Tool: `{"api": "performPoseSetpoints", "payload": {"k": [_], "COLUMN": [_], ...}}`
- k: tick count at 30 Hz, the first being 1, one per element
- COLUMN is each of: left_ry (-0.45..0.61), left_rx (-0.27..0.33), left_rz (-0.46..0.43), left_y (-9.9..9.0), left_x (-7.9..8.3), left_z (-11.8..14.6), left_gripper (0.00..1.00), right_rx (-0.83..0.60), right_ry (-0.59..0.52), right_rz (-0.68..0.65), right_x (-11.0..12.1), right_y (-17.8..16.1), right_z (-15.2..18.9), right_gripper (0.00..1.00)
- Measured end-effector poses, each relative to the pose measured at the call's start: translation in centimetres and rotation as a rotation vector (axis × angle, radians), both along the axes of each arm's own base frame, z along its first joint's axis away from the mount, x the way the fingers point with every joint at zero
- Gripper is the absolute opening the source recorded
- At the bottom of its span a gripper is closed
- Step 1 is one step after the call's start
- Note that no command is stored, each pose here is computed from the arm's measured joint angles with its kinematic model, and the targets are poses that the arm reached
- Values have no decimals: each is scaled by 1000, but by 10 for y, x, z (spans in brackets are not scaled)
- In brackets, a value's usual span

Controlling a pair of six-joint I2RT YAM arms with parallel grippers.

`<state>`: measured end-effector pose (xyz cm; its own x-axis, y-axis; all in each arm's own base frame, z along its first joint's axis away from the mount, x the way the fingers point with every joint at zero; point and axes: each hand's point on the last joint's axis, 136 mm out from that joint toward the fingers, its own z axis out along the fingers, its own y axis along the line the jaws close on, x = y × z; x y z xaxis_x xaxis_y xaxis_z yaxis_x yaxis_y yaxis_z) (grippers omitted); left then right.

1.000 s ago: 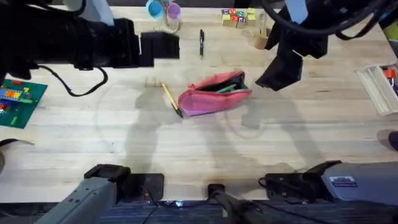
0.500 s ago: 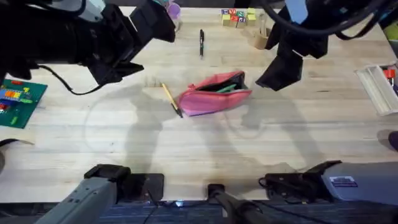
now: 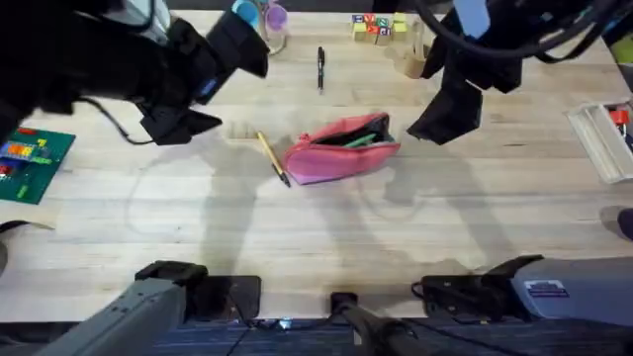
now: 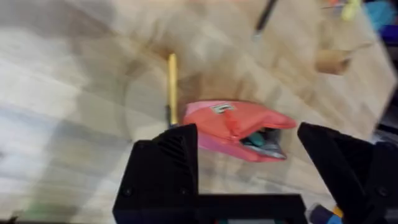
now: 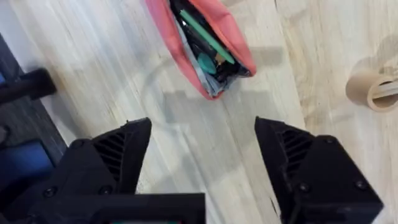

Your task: Unzip the bag, pick up the pens from the table one at a time and place them inside, then zip the bag closed.

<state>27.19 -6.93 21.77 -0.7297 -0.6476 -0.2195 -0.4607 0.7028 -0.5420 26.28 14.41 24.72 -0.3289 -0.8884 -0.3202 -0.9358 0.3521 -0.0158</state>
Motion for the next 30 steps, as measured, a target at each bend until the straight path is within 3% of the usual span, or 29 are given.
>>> {"api": "performPoseSetpoints", "payload": {"k": [10, 15, 24, 30], "left_ry": [250, 354, 411, 472], "left_rx": [35, 94, 147, 181], "left_rz": [6, 11, -64, -63], "left_y": [0, 4, -20, -18], "left_x": [13, 16, 33, 33], "left_z": [-64, -96, -140, -165], "left_gripper": [996, 995, 995, 995], "right_rx": [-1, -1, -12, -18], "right_ry": [-2, -2, -6, -9], "right_rz": [7, 7, 4, 3], "right_x": [0, 0, 1, 1], "right_y": [0, 0, -2, -3], "right_z": [0, 0, 0, -1], "right_gripper": [996, 996, 996, 995]}}
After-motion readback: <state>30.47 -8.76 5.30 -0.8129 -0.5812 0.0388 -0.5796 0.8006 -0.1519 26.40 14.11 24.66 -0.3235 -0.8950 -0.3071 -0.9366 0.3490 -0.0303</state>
